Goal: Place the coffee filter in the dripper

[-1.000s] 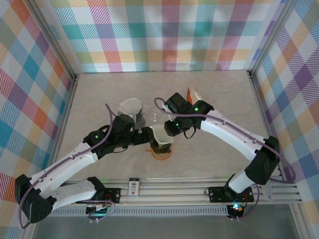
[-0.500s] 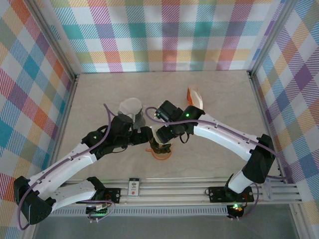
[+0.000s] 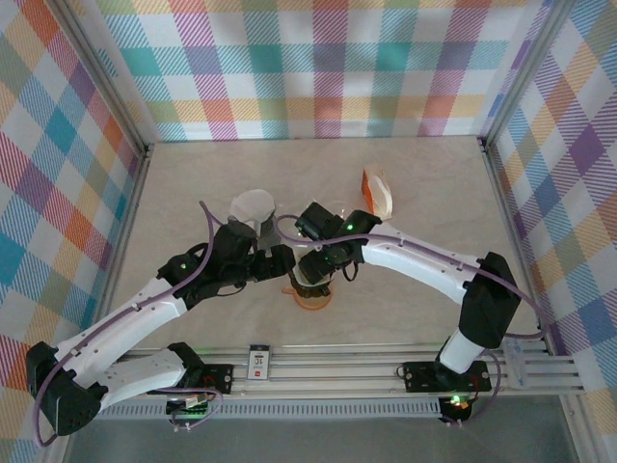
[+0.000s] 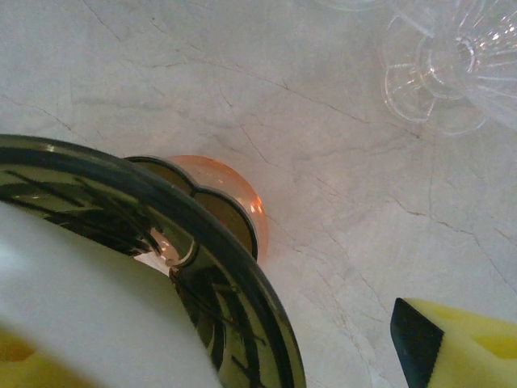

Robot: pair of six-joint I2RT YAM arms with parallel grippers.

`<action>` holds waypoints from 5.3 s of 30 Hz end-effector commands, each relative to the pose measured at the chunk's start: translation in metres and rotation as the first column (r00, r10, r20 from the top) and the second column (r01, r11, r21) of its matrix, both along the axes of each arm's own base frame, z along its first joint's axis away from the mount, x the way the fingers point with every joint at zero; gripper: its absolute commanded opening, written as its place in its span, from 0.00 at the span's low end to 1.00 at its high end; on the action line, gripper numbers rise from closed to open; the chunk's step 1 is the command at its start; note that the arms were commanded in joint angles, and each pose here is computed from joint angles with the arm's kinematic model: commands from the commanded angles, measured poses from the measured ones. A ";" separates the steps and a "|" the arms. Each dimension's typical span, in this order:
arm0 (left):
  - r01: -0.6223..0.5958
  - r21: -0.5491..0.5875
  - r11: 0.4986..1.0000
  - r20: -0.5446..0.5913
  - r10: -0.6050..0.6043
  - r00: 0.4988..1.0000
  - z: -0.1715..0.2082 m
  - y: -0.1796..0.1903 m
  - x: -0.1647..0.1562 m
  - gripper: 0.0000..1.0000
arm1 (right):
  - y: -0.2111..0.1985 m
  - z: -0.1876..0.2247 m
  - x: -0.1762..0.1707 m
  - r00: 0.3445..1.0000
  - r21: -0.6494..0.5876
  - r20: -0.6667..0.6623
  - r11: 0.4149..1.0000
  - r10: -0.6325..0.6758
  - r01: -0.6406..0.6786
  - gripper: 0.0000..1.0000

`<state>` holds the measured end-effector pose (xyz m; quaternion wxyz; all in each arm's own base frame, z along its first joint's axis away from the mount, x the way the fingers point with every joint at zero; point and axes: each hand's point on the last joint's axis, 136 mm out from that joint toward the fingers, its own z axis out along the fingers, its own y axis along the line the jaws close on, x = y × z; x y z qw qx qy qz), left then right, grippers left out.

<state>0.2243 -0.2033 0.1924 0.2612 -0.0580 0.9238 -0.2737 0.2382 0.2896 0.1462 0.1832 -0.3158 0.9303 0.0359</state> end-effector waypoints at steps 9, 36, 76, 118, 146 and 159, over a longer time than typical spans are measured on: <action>0.026 -0.014 1.000 -0.023 -0.027 0.999 -0.010 -0.007 0.002 0.96 | 0.000 -0.022 0.001 0.999 -0.028 -0.011 0.999 -0.032 0.032 0.86; 0.016 0.074 0.997 -0.055 -0.012 0.998 -0.019 0.000 0.005 0.73 | -0.002 0.006 0.006 0.996 0.060 0.031 0.994 -0.089 0.087 0.88; 0.020 0.043 0.999 -0.071 -0.016 0.997 -0.019 -0.006 0.004 0.73 | -0.018 -0.046 0.006 0.990 0.025 -0.053 0.991 -0.129 0.130 0.87; -0.017 0.036 0.999 -0.079 0.020 0.997 -0.020 0.002 -0.001 0.73 | -0.004 -0.014 0.006 0.993 0.112 -0.029 0.987 -0.114 0.117 0.89; -0.010 0.052 0.999 -0.099 0.015 0.995 -0.029 0.000 0.000 0.66 | -0.023 0.017 0.005 0.986 0.144 0.062 0.979 -0.154 0.144 0.90; -0.012 0.053 0.999 -0.104 0.018 0.994 -0.031 0.000 0.000 0.66 | -0.048 0.016 0.003 0.971 0.156 0.065 0.964 -0.229 0.217 0.91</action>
